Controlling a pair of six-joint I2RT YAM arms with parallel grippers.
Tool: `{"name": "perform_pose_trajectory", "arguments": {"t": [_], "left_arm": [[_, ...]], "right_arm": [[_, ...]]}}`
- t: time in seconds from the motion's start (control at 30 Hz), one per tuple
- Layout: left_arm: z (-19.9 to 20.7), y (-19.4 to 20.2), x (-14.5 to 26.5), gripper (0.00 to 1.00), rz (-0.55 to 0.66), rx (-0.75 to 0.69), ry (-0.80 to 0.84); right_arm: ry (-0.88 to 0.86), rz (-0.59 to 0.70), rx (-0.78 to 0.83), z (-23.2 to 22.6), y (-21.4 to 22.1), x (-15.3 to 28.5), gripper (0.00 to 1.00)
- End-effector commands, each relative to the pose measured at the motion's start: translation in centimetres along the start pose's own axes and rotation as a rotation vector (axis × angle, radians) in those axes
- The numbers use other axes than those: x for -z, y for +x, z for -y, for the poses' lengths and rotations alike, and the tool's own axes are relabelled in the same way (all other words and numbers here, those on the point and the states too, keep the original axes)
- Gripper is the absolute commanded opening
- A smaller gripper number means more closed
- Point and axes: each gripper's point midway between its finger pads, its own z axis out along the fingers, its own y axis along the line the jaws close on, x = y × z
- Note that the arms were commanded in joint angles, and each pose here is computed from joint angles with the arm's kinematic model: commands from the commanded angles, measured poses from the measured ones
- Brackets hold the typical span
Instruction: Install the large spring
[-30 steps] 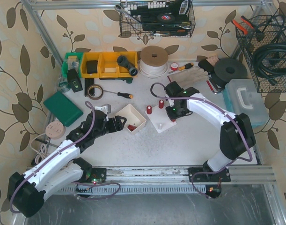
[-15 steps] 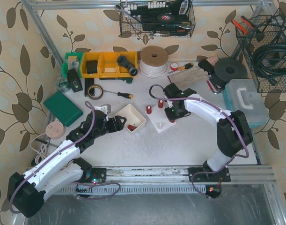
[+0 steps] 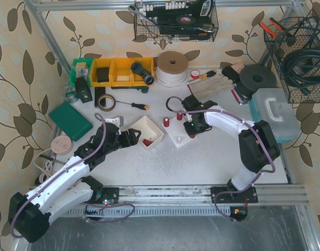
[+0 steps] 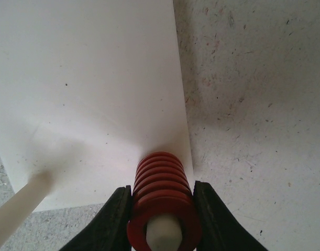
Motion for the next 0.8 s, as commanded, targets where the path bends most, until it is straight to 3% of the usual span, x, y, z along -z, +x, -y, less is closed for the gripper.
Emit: {"name": "perform_pose_trajectory", "arguments": {"t": [0.0, 0.5, 0.6, 0.77], "left_arm": [[1.1, -1.4, 0.4, 0.82, 0.052, -0.001, 0.034], [1.1, -1.4, 0.4, 0.82, 0.057, -0.002, 0.033], [1.1, -1.4, 0.4, 0.82, 0.059, 0.000, 0.035], [1.1, -1.5, 0.5, 0.82, 0.067, 0.001, 0.038]], "right_arm": [[0.020, 0.002, -0.001, 0.3, -0.3, -1.0, 0.00], [0.012, -0.035, 0.043, 0.1, 0.2, -2.1, 0.00], [-0.027, -0.012, 0.044, -0.5, 0.0, -1.5, 0.27], [-0.042, 0.023, 0.039, -0.6, -0.6, 0.1, 0.42]]}}
